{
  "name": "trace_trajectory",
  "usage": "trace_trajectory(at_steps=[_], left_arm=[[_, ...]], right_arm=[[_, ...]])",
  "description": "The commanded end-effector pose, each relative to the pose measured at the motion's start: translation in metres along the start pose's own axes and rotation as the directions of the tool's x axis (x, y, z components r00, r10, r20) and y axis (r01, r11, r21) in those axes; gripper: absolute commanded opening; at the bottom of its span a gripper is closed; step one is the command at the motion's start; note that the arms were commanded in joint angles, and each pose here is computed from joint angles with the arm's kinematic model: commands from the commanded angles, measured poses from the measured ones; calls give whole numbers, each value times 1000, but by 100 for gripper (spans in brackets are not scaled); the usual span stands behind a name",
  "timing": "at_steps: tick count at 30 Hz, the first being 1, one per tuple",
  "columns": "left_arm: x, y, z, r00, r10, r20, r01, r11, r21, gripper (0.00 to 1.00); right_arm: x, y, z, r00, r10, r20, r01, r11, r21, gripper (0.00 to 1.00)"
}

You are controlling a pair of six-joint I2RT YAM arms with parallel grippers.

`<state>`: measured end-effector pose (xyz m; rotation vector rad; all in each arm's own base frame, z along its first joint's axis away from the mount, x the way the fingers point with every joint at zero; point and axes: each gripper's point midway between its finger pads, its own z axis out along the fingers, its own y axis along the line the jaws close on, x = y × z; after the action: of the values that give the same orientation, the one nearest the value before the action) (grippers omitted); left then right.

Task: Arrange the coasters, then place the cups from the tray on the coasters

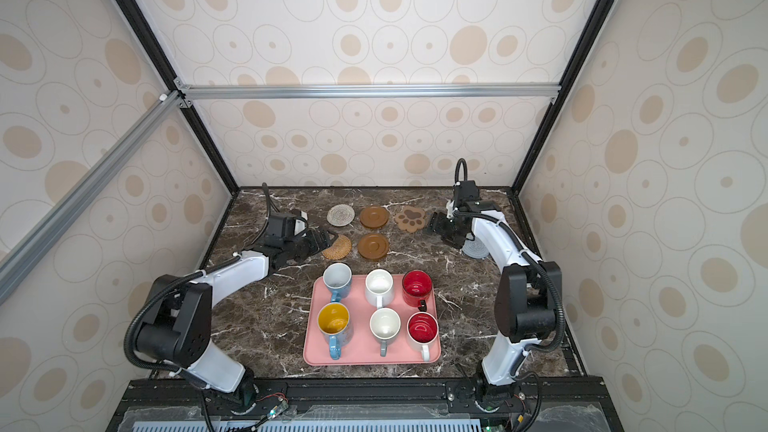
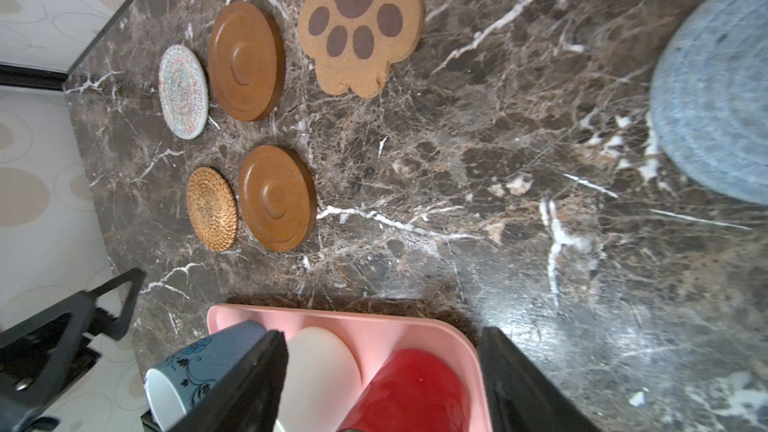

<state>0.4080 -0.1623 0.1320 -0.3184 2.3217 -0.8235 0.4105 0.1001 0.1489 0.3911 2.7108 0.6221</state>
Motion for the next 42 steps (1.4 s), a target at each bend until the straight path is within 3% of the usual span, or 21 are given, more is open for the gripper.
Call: trace_trajectory(at_steps=[1, 18, 42], left_arm=[[-2, 2, -20, 999, 15, 43, -14, 999, -41, 100], [9, 7, -64, 991, -16, 133, 21, 999, -34, 100], [23, 15, -82, 983, -55, 175, 58, 998, -14, 100]], right_arm=[[-8, -18, -3, 1000, -18, -4, 18, 998, 59, 77], [-48, -108, 18, 994, 106, -22, -102, 983, 151, 77], [-77, -139, 61, 989, 140, -51, -131, 979, 157, 77]])
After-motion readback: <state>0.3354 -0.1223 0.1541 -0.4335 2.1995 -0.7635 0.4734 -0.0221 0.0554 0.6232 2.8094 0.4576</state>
